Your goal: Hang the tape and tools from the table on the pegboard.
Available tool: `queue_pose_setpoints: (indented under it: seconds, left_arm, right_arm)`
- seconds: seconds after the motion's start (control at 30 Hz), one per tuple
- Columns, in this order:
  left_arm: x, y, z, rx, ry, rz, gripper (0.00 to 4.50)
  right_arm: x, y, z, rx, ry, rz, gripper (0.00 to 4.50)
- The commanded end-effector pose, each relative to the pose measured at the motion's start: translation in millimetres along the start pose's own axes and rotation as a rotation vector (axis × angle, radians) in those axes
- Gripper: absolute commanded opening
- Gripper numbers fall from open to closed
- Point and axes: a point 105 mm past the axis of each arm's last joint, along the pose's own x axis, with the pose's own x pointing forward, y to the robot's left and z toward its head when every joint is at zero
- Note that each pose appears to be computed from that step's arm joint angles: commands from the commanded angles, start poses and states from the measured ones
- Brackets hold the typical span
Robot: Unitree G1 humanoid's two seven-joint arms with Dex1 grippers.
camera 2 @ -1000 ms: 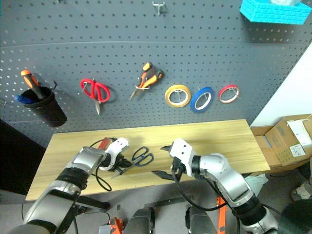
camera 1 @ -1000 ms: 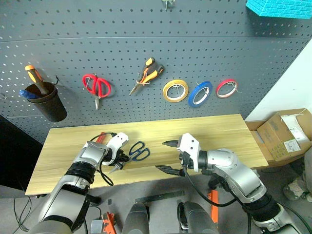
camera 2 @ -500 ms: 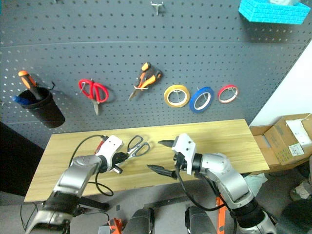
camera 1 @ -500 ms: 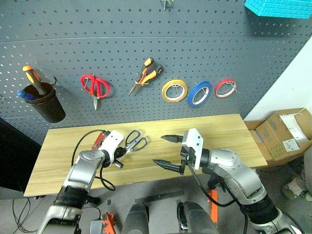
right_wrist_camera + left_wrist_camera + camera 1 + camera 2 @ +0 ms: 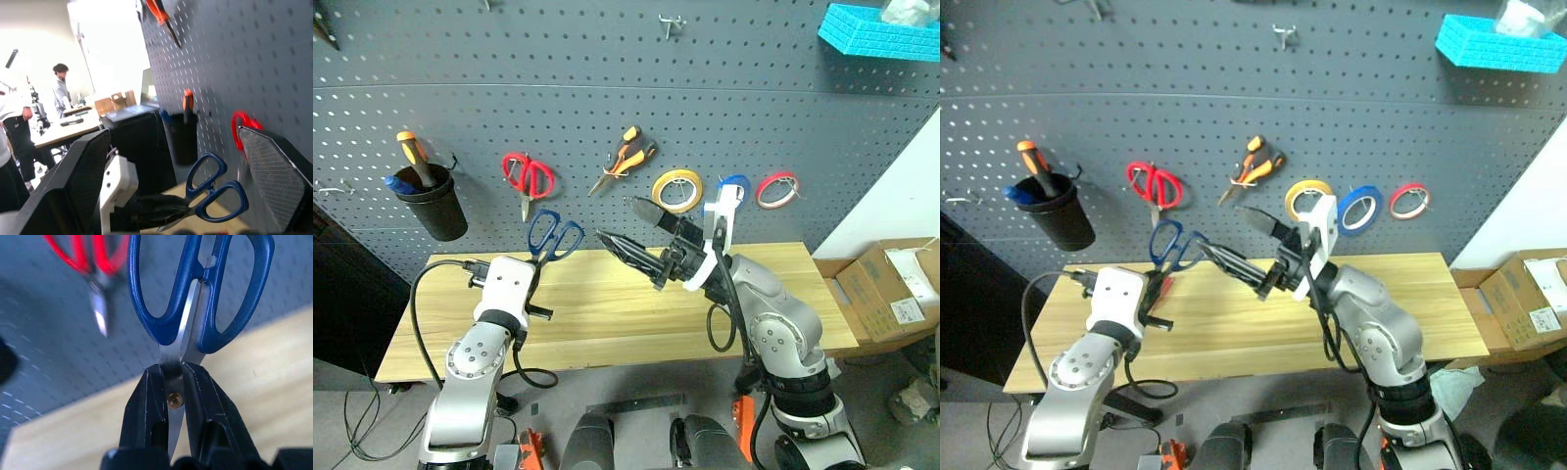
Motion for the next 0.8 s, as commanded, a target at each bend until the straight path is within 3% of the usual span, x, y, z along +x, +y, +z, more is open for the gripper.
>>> queue_pose_setpoints:
  seconds: [0.03,0.37,0.8]
  left_arm:
    - [2,20,30,0.022,-0.129,0.098,0.21]
    - [41,48,41,-0.043,-0.159,0.119,0.21]
    - [70,41,32,-0.116,-0.107,-0.009,0.21]
  right_arm:
    - [1,-4,8,-0.029,-0.022,-0.005,4.50]
    - [3,-15,5,-0.084,0.007,-0.046,4.50]
    - [-2,-20,7,-0.124,0.012,-0.094,4.50]
